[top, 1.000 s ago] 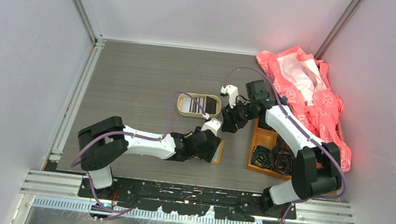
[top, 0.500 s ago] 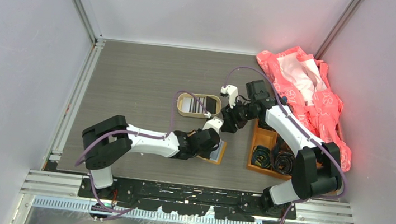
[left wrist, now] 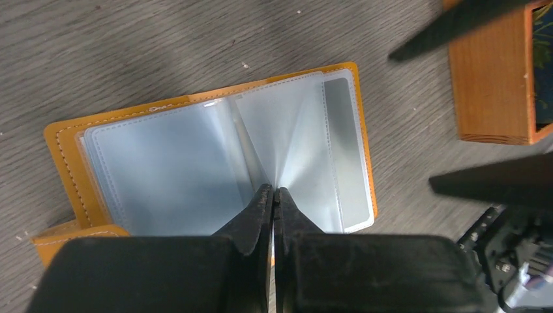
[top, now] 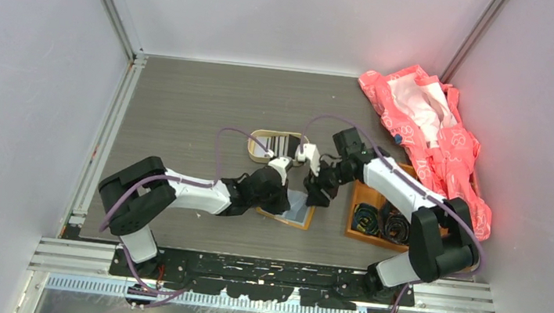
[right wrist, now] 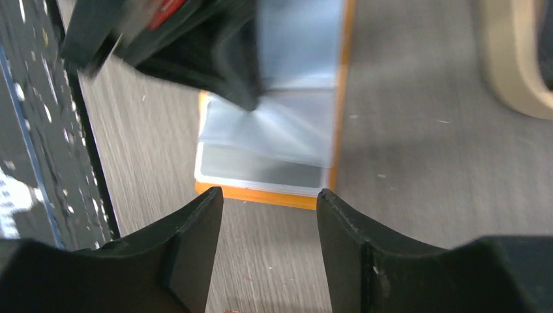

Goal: Put the credit cards into the card holder
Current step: Turn over the card slot in the card holder.

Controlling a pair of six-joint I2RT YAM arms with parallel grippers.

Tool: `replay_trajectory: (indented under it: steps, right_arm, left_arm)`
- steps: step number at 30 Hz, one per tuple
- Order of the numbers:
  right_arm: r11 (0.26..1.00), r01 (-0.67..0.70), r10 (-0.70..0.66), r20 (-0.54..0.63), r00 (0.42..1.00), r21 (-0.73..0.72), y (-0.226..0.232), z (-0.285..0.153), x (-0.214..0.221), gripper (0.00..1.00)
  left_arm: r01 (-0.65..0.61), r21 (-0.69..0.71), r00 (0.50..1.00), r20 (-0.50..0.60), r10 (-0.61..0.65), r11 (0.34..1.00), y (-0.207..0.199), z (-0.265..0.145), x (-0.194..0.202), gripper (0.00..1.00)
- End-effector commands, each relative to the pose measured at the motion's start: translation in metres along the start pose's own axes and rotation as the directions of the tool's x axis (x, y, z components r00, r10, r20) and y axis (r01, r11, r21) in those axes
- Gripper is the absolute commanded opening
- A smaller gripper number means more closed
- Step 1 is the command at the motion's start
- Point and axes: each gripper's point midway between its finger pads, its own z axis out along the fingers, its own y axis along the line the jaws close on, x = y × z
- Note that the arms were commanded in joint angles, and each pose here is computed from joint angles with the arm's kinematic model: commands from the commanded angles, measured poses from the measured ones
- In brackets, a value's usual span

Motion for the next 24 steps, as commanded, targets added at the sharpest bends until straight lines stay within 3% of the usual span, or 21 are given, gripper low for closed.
replay_trajectory:
  steps: [1, 11, 14, 24]
  right_arm:
    - [0.959, 0.284, -0.284, 0.033, 0.958, -0.001, 0.013, 0.009, 0.004, 0.61]
    - [0.917, 0.391, -0.393, 0.014, 0.919, 0.075, 0.011, 0.026, -0.002, 0.41]
    - [0.908, 0.413, -0.415, 0.003, 0.91, 0.073, 0.013, 0.03, -0.001, 0.4]
    - [0.876, 0.478, -0.477, -0.031, 0.878, 0.065, 0.017, 0.038, 0.005, 0.66]
  left_arm:
    - [0.089, 0.149, 0.996, -0.024, -0.086, 0.985, -0.009, -0.003, 0.003, 0.01]
    - [0.255, 0.324, 0.966, -0.054, -0.251, 0.911, -0.012, -0.004, -0.006, 0.01]
    - [0.277, 0.333, 0.96, -0.06, -0.273, 0.901, -0.011, -0.004, -0.006, 0.01]
    - [0.323, 0.372, 0.945, -0.074, -0.319, 0.87, -0.01, -0.004, -0.01, 0.01]
